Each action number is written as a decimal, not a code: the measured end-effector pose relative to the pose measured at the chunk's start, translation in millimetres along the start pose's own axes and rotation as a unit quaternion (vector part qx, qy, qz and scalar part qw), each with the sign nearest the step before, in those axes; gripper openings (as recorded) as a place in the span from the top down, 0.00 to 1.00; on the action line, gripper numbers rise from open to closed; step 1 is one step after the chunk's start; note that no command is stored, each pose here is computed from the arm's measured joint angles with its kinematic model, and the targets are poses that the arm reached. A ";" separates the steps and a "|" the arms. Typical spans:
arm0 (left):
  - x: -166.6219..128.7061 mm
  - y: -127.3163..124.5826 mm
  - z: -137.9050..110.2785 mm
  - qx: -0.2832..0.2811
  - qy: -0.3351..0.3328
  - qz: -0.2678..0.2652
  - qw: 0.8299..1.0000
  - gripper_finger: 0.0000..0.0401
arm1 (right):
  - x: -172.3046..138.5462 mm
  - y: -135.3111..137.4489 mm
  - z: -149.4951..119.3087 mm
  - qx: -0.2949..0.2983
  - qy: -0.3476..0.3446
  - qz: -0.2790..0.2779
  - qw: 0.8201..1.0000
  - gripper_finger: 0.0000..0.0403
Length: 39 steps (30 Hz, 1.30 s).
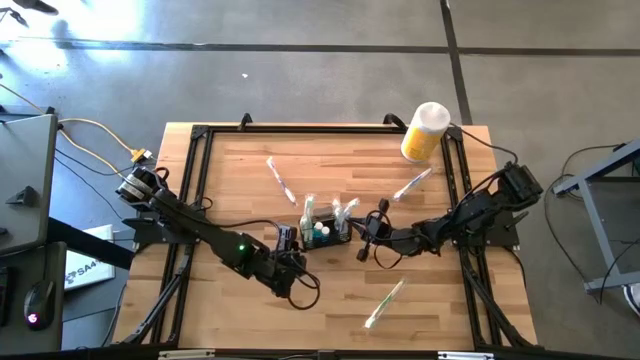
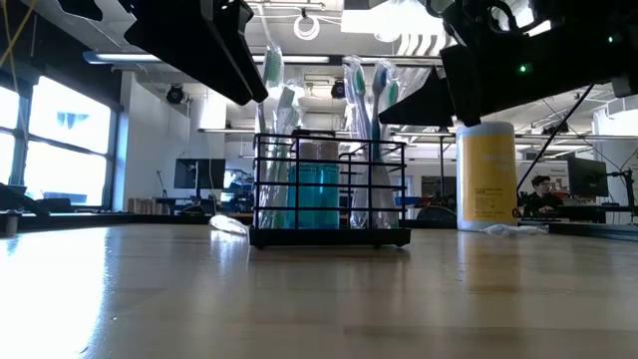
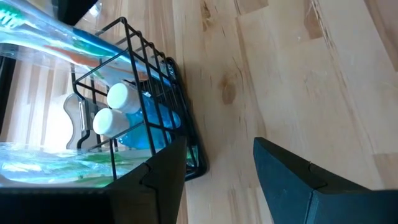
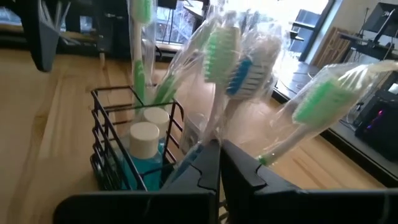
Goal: Pick & Place toothbrushing station
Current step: Put the left blue toothbrush into the black mesh organizer
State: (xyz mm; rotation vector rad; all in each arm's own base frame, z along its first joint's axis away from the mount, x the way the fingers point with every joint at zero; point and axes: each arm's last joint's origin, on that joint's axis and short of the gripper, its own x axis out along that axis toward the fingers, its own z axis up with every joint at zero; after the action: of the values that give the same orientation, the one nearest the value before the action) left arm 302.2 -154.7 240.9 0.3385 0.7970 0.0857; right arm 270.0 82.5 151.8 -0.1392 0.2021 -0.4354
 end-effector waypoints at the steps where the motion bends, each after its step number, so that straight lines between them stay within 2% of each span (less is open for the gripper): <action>1: 0.0 0.0 0.0 0.000 0.000 0.000 1.000 0.55 | 0.0 0.0 -0.8 -0.005 0.003 0.000 1.000 0.99; 19: 0.1 0.1 -0.8 0.002 0.004 0.001 1.000 0.55 | -9.1 9.3 -2.4 -0.053 0.005 0.019 0.998 0.99; 39: 0.2 0.0 -0.9 -0.007 0.004 0.001 1.000 0.55 | -10.7 8.9 -1.5 -0.063 0.003 -0.009 0.998 0.99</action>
State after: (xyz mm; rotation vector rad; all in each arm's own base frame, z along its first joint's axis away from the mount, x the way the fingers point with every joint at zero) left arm 301.7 -154.3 240.3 0.3261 0.8029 0.0942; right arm 263.8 95.0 150.5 -0.2631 0.2339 -0.4421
